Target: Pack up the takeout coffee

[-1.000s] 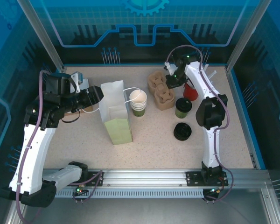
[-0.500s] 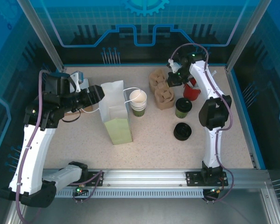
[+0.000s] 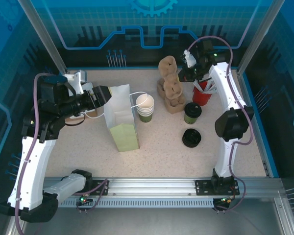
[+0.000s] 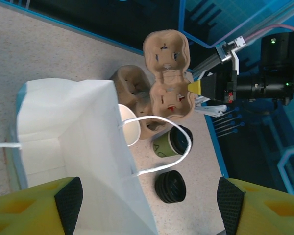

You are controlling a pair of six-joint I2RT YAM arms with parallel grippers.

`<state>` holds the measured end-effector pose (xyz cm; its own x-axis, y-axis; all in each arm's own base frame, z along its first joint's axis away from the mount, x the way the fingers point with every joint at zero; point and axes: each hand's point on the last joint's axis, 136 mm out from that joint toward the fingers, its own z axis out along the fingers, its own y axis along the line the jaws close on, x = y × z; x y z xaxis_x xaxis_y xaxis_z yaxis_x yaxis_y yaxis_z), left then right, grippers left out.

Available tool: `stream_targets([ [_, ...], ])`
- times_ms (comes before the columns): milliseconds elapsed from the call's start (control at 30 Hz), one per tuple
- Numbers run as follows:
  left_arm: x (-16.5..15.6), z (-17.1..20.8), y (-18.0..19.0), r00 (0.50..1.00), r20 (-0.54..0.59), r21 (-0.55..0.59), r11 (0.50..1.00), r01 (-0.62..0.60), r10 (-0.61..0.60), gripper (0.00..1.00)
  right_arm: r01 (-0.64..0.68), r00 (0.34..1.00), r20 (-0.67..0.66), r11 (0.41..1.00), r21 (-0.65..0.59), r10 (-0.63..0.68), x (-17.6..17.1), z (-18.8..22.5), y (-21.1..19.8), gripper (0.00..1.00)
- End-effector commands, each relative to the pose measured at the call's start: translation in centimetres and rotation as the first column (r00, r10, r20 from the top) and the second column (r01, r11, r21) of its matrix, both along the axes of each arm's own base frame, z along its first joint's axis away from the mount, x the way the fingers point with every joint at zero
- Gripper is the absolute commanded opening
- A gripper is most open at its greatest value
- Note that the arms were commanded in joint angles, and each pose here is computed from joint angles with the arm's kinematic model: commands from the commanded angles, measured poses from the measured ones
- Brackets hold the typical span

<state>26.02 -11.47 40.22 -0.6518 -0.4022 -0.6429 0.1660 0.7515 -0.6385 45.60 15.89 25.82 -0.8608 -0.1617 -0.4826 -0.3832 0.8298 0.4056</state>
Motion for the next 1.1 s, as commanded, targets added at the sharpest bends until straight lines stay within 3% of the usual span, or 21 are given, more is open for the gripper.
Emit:
stream_targets([
  [0, -0.3, 1.3, -1.8, 0.995, 0.046, -0.075, 0.992, 0.096, -0.093, 0.76, -0.019, 0.994, 0.106, 0.992, 0.127, 0.006, -1.3, 5.6, 0.6, 0.04],
  [233, -0.1, 3.1, -5.1, 0.961, 0.12, -0.187, 0.945, 0.269, -0.25, 0.71, -0.104, 0.949, 0.315, 0.955, 0.279, 0.011, -5.6, 14.3, 0.9, 0.04],
  [400, 0.5, 4.0, -8.4, 0.918, 0.175, -0.183, 0.905, 0.385, -0.355, 0.7, -0.204, 0.931, 0.362, 0.877, 0.436, 0.036, -9.6, 17.9, 2.2, 0.04],
  [600, 1.6, 4.1, -12.4, 0.868, 0.198, -0.161, 0.858, 0.488, -0.456, 0.68, -0.24, 0.94, 0.337, 0.81, 0.535, 0.056, -12.9, 19.0, 3.3, 0.04],
  [1067, 3.4, 3.2, -17.0, 0.815, 0.202, -0.169, 0.8, 0.575, -0.543, 0.59, -0.288, 0.945, 0.302, 0.756, 0.588, 0.125, -15.9, 18.8, 4.9, 0.03],
])
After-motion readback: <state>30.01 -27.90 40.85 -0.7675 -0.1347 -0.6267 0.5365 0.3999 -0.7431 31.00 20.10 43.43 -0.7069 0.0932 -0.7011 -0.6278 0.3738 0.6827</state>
